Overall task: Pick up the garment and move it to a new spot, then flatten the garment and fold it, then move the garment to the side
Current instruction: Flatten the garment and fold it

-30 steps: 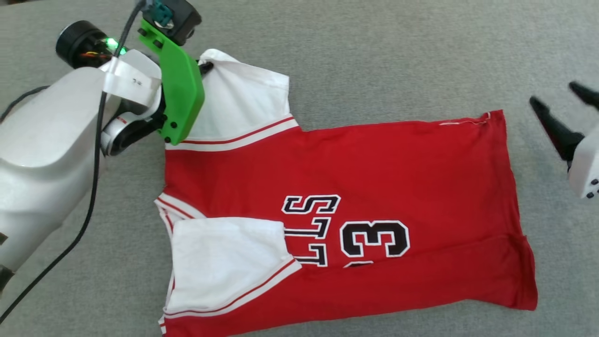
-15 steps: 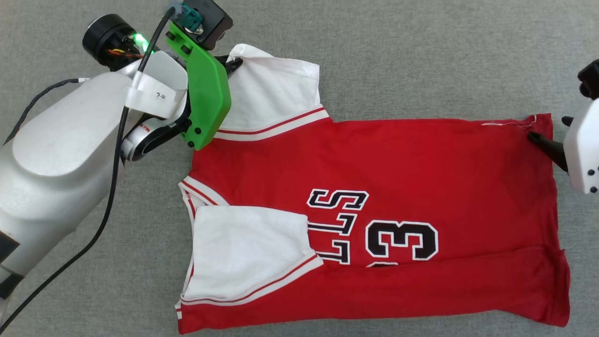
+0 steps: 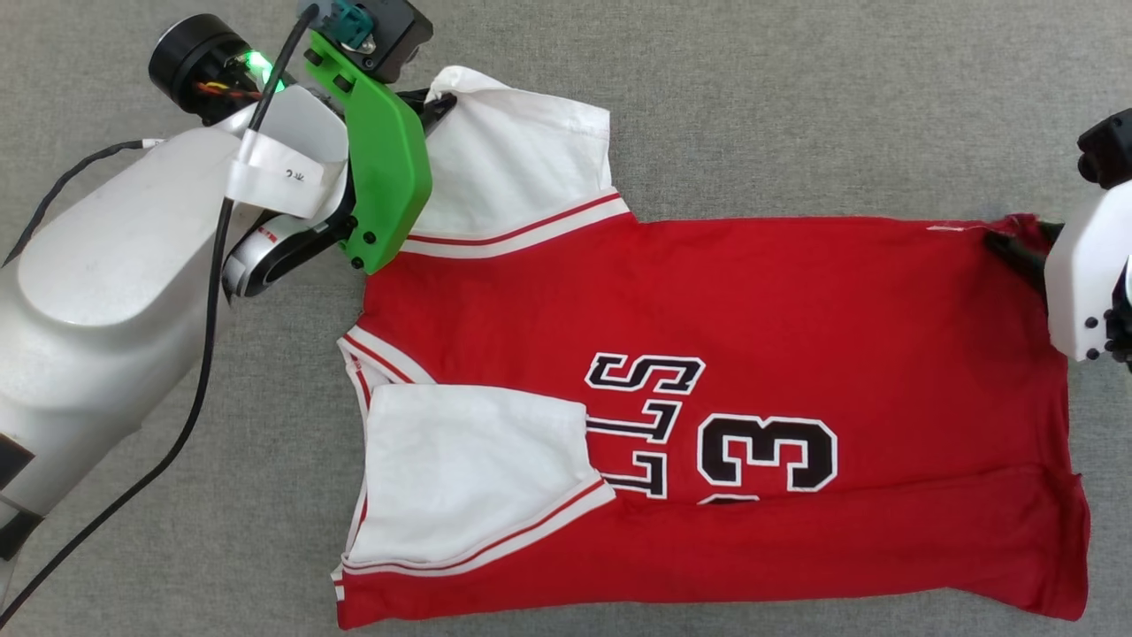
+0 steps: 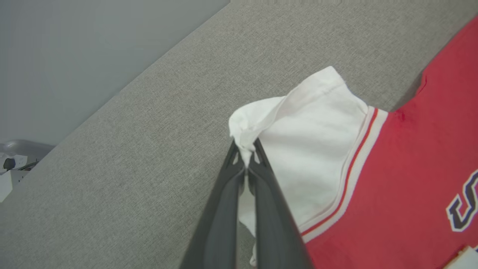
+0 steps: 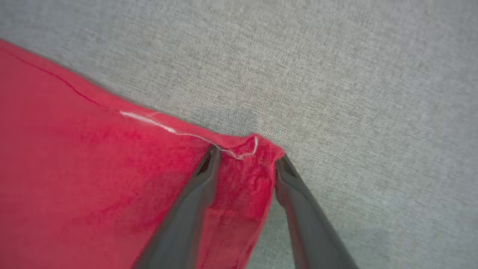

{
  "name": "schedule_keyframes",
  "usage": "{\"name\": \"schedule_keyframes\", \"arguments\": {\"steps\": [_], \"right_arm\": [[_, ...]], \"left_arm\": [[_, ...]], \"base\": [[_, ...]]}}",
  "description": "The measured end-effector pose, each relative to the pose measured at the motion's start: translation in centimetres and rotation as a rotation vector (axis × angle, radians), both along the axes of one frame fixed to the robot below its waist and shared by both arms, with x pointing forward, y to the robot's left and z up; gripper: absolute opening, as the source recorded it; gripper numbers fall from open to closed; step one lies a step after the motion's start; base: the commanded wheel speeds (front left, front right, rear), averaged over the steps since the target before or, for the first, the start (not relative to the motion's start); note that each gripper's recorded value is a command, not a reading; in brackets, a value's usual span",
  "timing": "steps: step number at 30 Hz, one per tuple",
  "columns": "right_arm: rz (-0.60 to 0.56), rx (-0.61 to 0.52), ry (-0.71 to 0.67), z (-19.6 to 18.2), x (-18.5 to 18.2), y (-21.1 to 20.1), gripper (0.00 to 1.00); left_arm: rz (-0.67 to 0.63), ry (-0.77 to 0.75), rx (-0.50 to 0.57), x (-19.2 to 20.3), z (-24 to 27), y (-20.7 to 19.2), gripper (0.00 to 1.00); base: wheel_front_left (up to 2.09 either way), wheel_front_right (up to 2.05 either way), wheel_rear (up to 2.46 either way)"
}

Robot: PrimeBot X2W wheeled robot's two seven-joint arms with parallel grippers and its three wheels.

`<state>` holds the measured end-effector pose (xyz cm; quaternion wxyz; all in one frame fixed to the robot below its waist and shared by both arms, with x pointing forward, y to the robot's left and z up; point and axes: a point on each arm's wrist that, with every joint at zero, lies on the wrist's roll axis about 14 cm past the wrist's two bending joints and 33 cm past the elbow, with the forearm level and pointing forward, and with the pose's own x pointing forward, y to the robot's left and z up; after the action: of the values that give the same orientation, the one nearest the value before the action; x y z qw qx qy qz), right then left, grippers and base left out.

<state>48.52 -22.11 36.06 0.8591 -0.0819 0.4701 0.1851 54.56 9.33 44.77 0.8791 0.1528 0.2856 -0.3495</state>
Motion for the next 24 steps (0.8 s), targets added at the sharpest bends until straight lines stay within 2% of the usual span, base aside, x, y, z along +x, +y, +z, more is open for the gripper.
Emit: {"name": "schedule_keyframes", "arguments": {"steps": [10,17,24], "right_arm": [[-0.01,0.085,-0.201,3.7,0.1,0.7,0.0],[-0.02,0.126,-0.308,6.3,-1.4,0.7,0.0],[-0.029,0.15,-0.338,7.2,-4.2,0.7,0.0]], "left_arm": [[0.012,-0.049,-0.038,-1.2,2.1,0.2,0.0],[0.023,-0.065,-0.063,-4.2,3.3,0.5,0.0],[0.058,-0.065,-0.085,-8.3,3.7,1.6,0.0]], "base": [[0.0,0.0,0.0],[0.0,0.0,0.0],[0.0,0.0,0.0]]}}
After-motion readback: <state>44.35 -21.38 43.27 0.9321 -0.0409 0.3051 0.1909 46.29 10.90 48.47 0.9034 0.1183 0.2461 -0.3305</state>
